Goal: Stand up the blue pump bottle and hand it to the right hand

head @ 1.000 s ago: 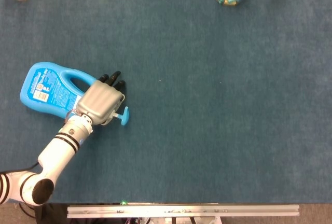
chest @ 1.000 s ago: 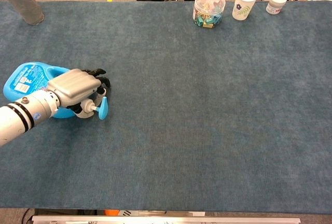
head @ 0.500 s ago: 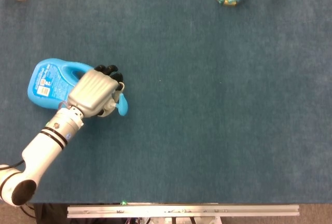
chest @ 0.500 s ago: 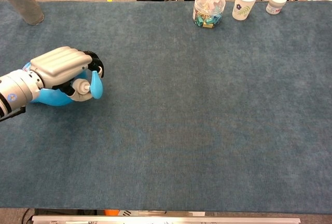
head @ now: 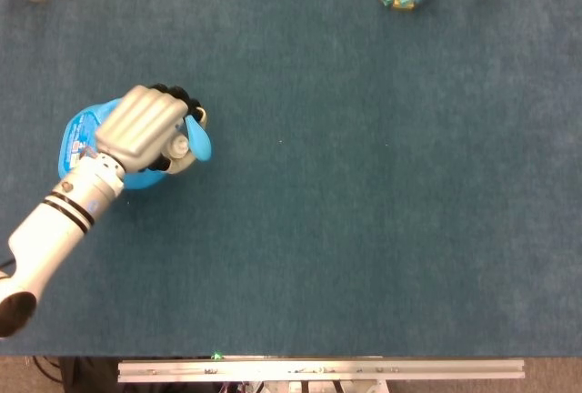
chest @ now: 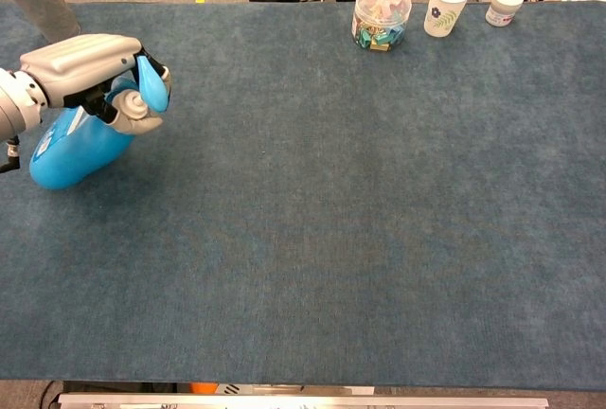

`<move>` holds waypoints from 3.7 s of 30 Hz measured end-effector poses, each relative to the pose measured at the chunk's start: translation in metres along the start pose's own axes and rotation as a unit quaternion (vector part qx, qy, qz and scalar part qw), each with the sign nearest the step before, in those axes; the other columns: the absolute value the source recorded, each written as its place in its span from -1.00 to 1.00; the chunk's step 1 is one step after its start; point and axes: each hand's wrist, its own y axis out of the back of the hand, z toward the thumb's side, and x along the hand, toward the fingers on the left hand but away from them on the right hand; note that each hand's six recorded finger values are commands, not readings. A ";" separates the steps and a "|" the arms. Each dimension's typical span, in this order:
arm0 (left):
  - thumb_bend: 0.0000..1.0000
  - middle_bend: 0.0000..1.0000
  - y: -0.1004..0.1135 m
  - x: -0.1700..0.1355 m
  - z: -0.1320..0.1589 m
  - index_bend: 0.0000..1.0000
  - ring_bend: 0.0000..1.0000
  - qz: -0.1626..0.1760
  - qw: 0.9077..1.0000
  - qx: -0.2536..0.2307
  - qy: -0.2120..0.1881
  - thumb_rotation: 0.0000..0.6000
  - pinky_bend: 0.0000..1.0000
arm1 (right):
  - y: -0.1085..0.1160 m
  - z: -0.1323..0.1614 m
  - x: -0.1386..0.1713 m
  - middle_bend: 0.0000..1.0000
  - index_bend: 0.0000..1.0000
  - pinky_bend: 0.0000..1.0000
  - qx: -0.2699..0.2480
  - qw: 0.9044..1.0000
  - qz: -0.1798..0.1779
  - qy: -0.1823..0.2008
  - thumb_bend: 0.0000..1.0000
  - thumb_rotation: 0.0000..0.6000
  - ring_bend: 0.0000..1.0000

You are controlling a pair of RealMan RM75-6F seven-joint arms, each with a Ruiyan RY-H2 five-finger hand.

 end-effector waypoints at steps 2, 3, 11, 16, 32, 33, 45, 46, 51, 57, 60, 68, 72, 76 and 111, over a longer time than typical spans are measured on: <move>-0.24 -0.03 0.006 0.000 -0.003 0.57 -0.33 -0.001 1.000 -0.014 0.002 1.00 -0.23 | -0.001 0.001 -0.002 -0.39 -0.49 -0.47 -0.001 1.000 0.004 0.002 -0.61 1.00 -0.59; -0.24 -0.03 0.008 0.000 -0.005 0.57 -0.33 -0.002 1.000 -0.021 0.002 1.00 -0.23 | -0.001 0.002 -0.003 -0.39 -0.49 -0.47 -0.001 1.000 0.005 0.003 -0.61 1.00 -0.59; -0.24 -0.03 0.023 0.000 -0.012 0.57 -0.33 -0.017 0.996 -0.089 -0.002 1.00 -0.23 | -0.003 0.013 -0.010 -0.39 -0.49 -0.47 -0.004 1.000 0.020 0.020 -0.61 1.00 -0.59; -0.24 -0.05 0.036 -0.001 -0.014 0.56 -0.33 -0.020 0.991 -0.132 -0.010 1.00 -0.22 | -0.003 0.026 -0.015 -0.39 -0.49 -0.47 -0.005 0.999 0.034 0.042 -0.61 1.00 -0.59; -0.24 -0.08 0.056 -0.005 -0.013 0.50 -0.37 -0.035 0.960 -0.271 -0.062 1.00 -0.22 | -0.006 0.033 -0.020 -0.39 -0.49 -0.47 -0.011 0.997 0.051 0.051 -0.61 1.00 -0.59; -0.24 -0.08 0.056 -0.004 -0.014 0.50 -0.37 -0.035 0.958 -0.277 -0.066 1.00 -0.22 | -0.006 0.033 -0.019 -0.39 -0.49 -0.47 -0.011 0.997 0.050 0.049 -0.61 1.00 -0.59; -0.24 -0.13 0.064 0.018 -0.015 0.43 -0.42 -0.014 0.910 -0.401 -0.105 1.00 -0.29 | -0.002 0.022 -0.016 -0.39 -0.49 -0.47 -0.011 0.998 0.045 0.032 -0.61 1.00 -0.59; -0.24 -0.13 0.065 0.021 -0.015 0.43 -0.42 -0.010 0.903 -0.415 -0.109 1.00 -0.30 | -0.001 0.021 -0.016 -0.39 -0.49 -0.47 -0.010 0.999 0.044 0.030 -0.61 1.00 -0.59; -0.24 -0.13 0.068 0.032 -0.021 0.43 -0.43 0.015 0.885 -0.449 -0.119 1.00 -0.31 | 0.001 0.017 -0.014 -0.39 -0.49 -0.47 -0.008 0.999 0.039 0.024 -0.61 1.00 -0.59; -0.24 -0.13 0.067 0.037 -0.026 0.43 -0.44 0.040 0.887 -0.443 -0.125 1.00 -0.32 | 0.003 0.016 -0.013 -0.39 -0.49 -0.47 -0.009 0.999 0.038 0.021 -0.61 1.00 -0.59; -0.24 -0.13 0.067 0.036 -0.028 0.43 -0.44 0.057 0.892 -0.431 -0.126 1.00 -0.32 | 0.002 0.015 -0.013 -0.39 -0.49 -0.47 -0.010 0.999 0.039 0.021 -0.61 1.00 -0.59; -0.24 -0.14 0.061 0.030 -0.039 0.41 -0.46 0.111 0.898 -0.409 -0.117 1.00 -0.33 | -0.002 0.014 -0.014 -0.39 -0.49 -0.47 -0.010 0.999 0.045 0.020 -0.61 1.00 -0.59; -0.24 -0.14 0.055 0.026 -0.043 0.38 -0.48 0.124 0.896 -0.412 -0.111 1.00 -0.34 | -0.003 0.015 -0.014 -0.39 -0.49 -0.47 -0.011 0.999 0.046 0.020 -0.61 1.00 -0.59; -0.24 -0.15 0.051 0.025 -0.045 0.37 -0.49 0.131 0.890 -0.422 -0.110 1.00 -0.35 | -0.003 0.015 -0.014 -0.39 -0.49 -0.47 -0.011 0.999 0.046 0.020 -0.61 1.00 -0.59; -0.45 -1.00 0.053 0.019 -0.037 -1.00 -1.00 0.078 0.928 -0.352 -0.092 0.57 -0.70 | -0.002 0.011 -0.013 -0.39 -0.49 -0.47 -0.019 0.999 0.045 0.018 -0.61 1.00 -0.59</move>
